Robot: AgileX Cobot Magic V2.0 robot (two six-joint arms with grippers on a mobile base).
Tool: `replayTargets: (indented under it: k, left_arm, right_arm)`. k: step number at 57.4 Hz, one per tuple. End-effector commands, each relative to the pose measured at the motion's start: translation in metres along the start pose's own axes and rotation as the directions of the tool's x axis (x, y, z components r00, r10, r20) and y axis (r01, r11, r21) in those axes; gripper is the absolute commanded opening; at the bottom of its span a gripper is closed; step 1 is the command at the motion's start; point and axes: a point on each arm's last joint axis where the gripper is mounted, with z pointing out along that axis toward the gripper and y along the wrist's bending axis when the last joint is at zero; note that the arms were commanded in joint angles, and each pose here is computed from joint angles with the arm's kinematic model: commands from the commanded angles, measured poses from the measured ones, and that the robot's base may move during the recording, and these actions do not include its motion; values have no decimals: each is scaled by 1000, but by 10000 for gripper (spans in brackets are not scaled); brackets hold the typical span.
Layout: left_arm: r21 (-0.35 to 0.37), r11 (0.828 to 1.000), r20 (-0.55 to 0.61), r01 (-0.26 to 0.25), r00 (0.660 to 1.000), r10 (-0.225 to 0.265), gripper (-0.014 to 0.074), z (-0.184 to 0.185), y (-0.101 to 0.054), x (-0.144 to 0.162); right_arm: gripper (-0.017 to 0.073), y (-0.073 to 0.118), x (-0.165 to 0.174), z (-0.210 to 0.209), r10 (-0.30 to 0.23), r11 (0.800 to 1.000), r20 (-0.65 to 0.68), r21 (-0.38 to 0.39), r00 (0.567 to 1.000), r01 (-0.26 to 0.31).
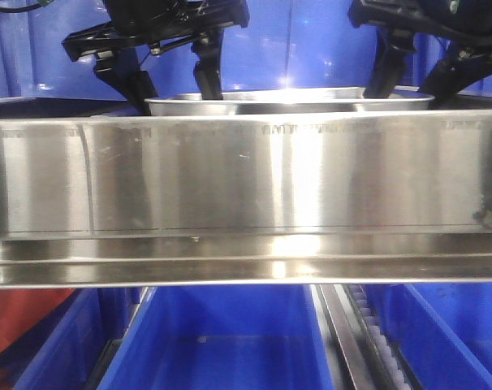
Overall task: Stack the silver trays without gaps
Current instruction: 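Lower both grippers onto the silver tray's rim edges, then close both grippers on the tray rim and lift it off the shelf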
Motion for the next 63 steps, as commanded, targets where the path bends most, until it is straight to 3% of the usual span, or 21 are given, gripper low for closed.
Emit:
replayTargets:
  k: [1,9,14,20,44,63]
  left_arm:
    - [0,1000,-8,3,1000,-3,293,-2,-2,2]
    - [-5,1000,-21,3,1000,-3,206,-2,-2,3]
    - [-6,1000,-24,3,1000,-3,97,-2,-1,3]
    - [-8,1000,-28,3,1000,-3,-39,-2,-1,4]
    - [-29,1000,-50,-5,999,4,-20,-9,1,6]
    - [-18,1000,-17,-4,1000,4,-20,-43,3,10]
  right_arm:
    - [174,1,-1,-1,-12,1000,-3,3,1000,12]
    - [8,1,0,-1,-12,1000,-15,3,1000,12]
    - [-91,1,0,-1,-12,1000,-17,3,1000,12]
    - [-78,1,0,-1,-12,1000,-17,3,1000,12]
    - [-79,3,0,-14,-17,1000,5,-3,1000,17]
    - [-79,8,6,-50,-32,999,34,-17,999,32]
